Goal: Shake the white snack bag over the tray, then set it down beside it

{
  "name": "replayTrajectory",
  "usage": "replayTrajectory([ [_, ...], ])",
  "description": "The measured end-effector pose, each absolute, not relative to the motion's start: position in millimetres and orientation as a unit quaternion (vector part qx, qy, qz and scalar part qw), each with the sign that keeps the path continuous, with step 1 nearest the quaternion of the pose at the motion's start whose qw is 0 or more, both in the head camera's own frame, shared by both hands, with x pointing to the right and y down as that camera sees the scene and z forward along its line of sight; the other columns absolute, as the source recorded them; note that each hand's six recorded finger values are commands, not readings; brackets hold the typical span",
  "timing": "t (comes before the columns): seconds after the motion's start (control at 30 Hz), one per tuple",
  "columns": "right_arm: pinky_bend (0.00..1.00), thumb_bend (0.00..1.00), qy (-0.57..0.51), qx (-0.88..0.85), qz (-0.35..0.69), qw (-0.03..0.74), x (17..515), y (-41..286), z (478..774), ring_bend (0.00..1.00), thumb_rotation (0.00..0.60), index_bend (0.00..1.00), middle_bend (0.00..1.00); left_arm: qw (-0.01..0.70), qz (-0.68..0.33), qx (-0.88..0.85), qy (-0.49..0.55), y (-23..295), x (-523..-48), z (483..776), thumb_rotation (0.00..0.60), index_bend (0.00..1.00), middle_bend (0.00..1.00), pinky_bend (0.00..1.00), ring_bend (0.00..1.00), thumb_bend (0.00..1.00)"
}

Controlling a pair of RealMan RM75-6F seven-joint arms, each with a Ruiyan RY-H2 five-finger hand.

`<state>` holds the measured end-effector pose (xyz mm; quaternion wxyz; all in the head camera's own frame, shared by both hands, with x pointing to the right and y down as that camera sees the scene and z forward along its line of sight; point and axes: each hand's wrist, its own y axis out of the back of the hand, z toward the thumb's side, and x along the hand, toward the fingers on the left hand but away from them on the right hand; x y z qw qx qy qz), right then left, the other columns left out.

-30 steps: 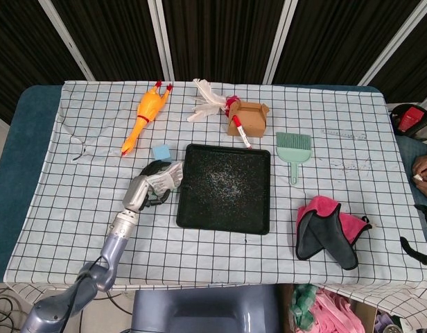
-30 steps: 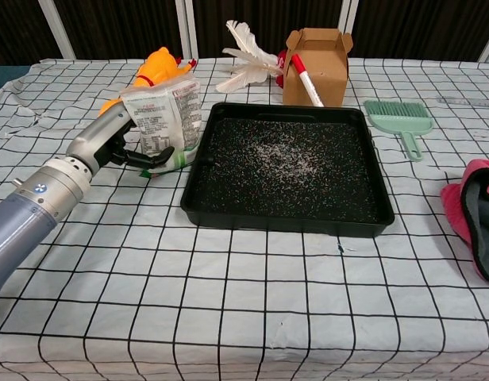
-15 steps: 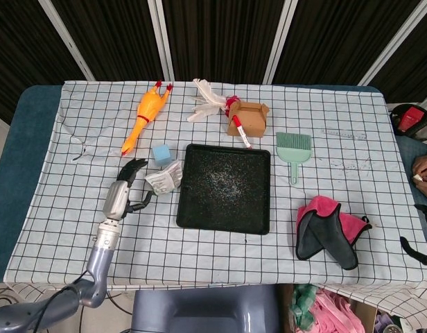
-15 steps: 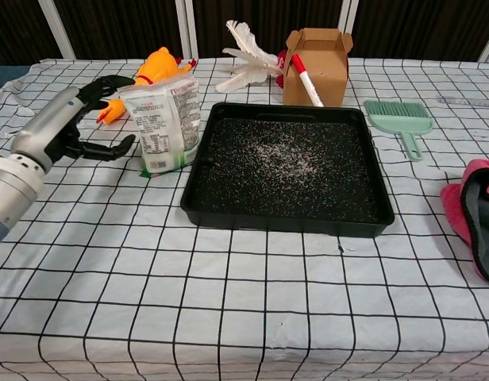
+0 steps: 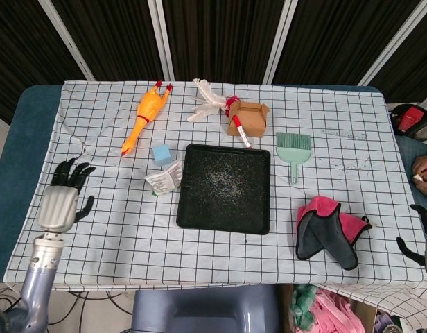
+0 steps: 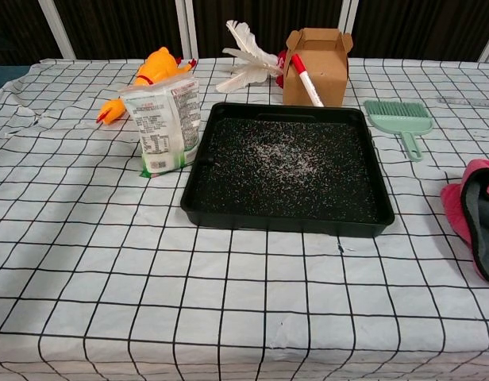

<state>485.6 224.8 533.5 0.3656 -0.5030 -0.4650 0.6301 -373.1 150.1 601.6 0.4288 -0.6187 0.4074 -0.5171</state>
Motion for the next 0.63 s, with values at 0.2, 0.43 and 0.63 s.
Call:
replayTrajectory([
  [0.2,0.28,0.18,-0.454,-0.508,0.633,0.367,482.6,225.9,533.7,0.14,0.600,0.24,0.05,0.432,-0.560,-0.575,0.413,180.1,-421.9,553.7,0.600,0.15,0.14,0.06,0.02,0.40],
  [0.43,0.28,0.18,-0.441,-0.520,0.629,0.374,471.4,226.8,534.2,0.14,0.600,0.24,0.05,0.414,-0.585,-0.566,0.408,206.1,-458.2,517.7,0.600,0.14,0.14,0.06,0.02,0.35],
  [0.63,0.28,0.18,-0.436,-0.526,0.626,0.376,466.0,227.4,534.8,0.14,0.600,0.24,0.05,0.396,-0.592,-0.568,0.413,212.0,-470.9,512.7,0.600,0.14,0.13,0.06,0.02,0.35],
])
